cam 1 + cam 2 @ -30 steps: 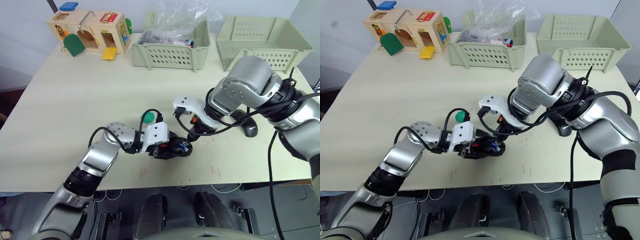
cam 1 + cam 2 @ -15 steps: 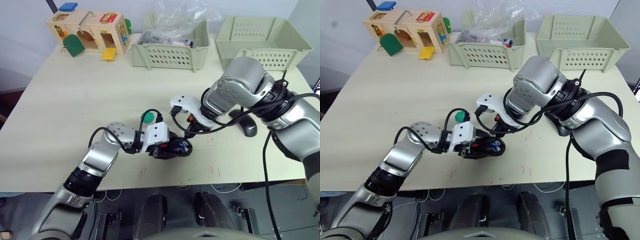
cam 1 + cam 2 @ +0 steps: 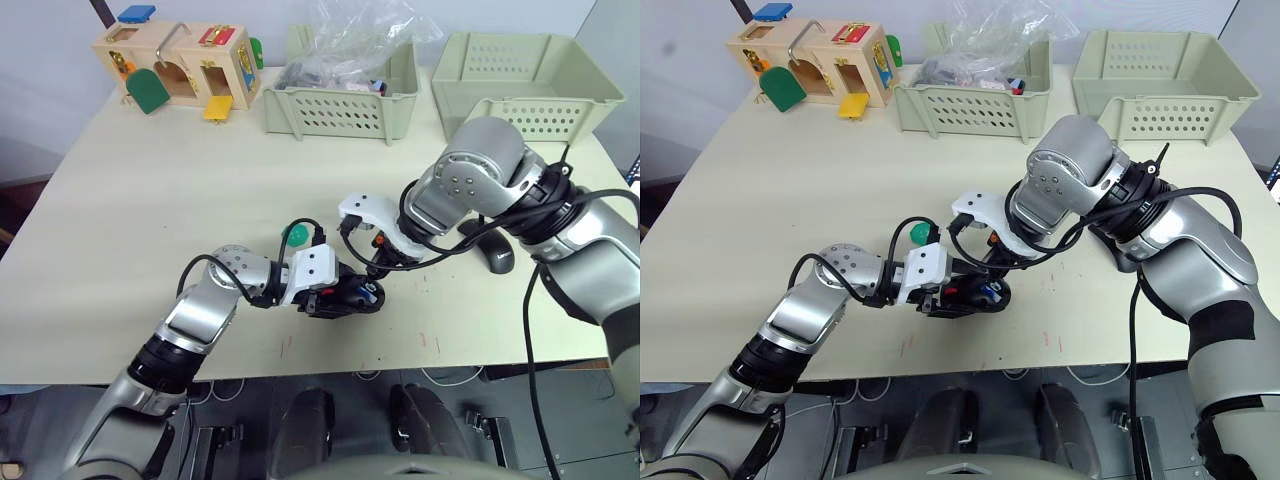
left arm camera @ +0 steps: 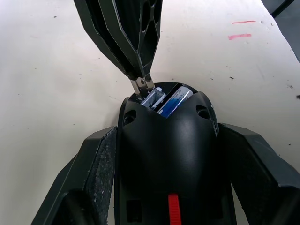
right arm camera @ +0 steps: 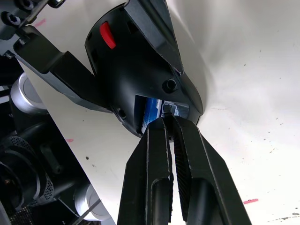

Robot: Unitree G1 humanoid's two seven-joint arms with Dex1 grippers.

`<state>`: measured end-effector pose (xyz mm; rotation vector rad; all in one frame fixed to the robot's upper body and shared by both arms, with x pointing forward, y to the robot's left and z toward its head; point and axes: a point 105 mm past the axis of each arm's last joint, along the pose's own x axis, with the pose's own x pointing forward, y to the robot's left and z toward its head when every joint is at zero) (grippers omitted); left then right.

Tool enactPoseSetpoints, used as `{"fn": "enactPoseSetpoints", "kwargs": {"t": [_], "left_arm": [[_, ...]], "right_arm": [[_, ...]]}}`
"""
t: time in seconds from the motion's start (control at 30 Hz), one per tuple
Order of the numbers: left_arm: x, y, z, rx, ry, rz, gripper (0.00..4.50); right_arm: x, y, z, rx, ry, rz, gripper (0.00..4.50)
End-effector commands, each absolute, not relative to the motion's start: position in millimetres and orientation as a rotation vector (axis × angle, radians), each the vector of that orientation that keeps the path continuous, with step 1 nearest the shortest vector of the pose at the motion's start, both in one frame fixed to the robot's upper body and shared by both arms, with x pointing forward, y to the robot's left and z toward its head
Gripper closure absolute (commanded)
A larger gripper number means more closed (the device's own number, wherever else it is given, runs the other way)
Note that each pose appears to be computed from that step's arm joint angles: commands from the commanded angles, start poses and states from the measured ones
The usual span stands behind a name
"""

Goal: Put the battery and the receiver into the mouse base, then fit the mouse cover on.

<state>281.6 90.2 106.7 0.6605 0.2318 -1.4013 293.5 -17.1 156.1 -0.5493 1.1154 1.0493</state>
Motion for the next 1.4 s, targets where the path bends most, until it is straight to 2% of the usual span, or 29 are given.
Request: {"fn": "enactPoseSetpoints", "kwargs": {"t": [0.03,1.4], "left_arm": [[280,89,109,0.66,0.211,-1.403,1.64],[279,85,112,0.65,0.207,-1.399,1.64]], "right_arm": [[292,-14,161,-0.539,1.1,1.064,4.5],[298,-23,146,-0.533,1.121,0.996,4.5]]}}
